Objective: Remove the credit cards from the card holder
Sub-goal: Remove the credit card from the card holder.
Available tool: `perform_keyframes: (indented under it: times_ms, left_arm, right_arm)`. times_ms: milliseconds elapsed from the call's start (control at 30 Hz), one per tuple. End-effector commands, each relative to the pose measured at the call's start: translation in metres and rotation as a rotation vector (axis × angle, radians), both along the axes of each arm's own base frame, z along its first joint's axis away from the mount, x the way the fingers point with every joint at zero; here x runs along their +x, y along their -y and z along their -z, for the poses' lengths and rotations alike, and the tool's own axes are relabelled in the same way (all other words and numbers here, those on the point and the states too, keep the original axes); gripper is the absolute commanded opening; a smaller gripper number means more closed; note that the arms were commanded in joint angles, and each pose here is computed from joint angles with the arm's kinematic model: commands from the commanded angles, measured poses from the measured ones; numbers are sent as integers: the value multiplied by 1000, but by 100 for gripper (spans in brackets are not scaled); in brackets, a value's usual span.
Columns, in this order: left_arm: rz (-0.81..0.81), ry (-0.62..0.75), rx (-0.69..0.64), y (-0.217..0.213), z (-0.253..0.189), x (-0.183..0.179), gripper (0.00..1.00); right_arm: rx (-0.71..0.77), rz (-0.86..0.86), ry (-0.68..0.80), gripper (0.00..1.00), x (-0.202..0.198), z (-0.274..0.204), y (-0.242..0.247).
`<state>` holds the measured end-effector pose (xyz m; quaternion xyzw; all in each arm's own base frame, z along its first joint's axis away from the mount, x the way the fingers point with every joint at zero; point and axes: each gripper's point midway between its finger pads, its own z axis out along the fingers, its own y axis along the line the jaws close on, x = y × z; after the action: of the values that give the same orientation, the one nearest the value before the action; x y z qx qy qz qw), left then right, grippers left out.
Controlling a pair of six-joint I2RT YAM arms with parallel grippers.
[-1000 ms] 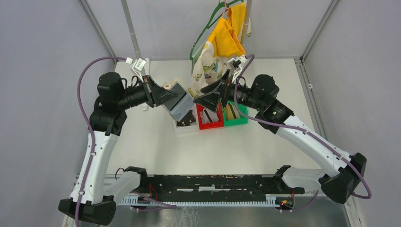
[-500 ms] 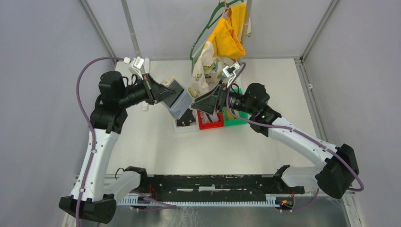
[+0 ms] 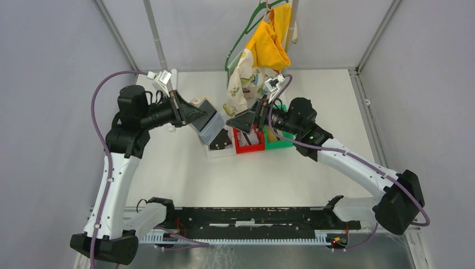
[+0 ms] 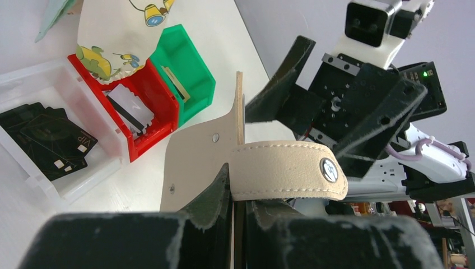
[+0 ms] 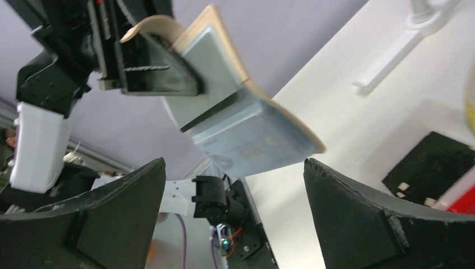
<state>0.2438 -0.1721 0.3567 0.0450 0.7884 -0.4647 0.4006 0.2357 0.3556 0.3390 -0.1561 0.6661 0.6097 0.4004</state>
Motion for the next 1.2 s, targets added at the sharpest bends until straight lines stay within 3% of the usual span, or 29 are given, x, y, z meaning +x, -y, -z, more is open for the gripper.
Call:
perform_keyframes:
  times_ms: [0, 100, 200, 467, 1033, 1167]
  left_arm:
    - [58, 147, -28, 2, -37, -21, 2]
    - [81, 153, -24, 3, -36, -27, 2]
    - [81, 177, -19, 2, -39, -31, 2]
    - [81, 144, -14, 3, -31, -24, 2]
    - [126, 114, -105, 13, -34, -19, 2]
    - [156, 127, -135, 17, -44, -22, 2]
  right_arm:
    - [61, 150, 76, 98, 11, -22, 29]
    - [189, 48, 37, 98, -9, -19, 26]
    - [102, -70, 40, 98, -15, -21, 6]
    - [7, -21, 99, 94, -26, -50, 16]
    - [253, -181, -15, 77, -68, -60, -13]
    - [295, -199, -67, 69, -67, -52, -26]
